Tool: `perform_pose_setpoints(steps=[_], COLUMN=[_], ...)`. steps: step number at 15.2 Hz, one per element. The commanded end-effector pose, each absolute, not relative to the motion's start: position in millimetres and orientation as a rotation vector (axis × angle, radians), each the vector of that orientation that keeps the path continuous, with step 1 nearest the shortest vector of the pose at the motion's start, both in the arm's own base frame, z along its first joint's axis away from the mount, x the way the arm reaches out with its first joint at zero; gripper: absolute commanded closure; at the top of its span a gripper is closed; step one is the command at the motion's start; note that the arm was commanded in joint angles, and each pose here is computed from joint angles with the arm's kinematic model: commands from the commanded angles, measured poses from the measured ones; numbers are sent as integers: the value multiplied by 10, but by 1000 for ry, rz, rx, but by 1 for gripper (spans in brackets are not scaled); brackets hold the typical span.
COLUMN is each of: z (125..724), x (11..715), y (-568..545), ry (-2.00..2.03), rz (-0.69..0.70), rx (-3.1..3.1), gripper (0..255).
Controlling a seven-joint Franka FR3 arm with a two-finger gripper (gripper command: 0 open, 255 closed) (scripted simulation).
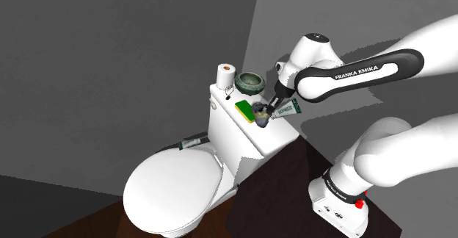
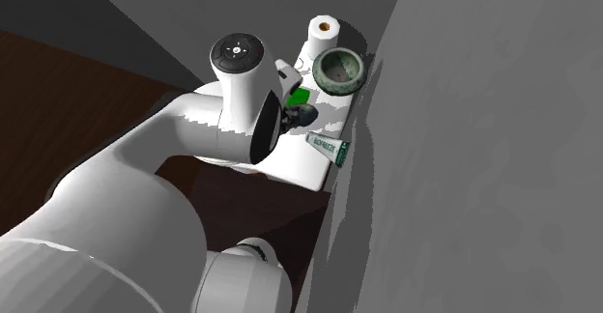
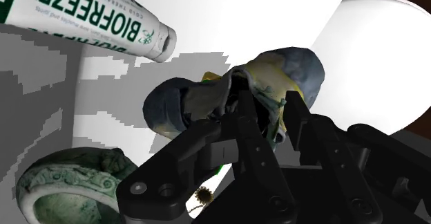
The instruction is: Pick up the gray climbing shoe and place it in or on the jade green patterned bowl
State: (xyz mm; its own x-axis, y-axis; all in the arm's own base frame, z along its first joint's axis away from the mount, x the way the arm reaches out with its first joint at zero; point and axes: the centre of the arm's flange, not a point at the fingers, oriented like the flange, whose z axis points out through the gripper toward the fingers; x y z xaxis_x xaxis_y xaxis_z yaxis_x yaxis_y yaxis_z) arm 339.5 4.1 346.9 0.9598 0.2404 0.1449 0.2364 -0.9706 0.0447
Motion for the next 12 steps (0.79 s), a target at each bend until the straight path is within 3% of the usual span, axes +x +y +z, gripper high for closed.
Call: perform_pose_setpoints(steps=[1,12], z=[3583,4164], x=[3386,3386], y=[36,36], ry=[375,375], rz=[233,233], rx=[3083,3083], gripper=[255,255])
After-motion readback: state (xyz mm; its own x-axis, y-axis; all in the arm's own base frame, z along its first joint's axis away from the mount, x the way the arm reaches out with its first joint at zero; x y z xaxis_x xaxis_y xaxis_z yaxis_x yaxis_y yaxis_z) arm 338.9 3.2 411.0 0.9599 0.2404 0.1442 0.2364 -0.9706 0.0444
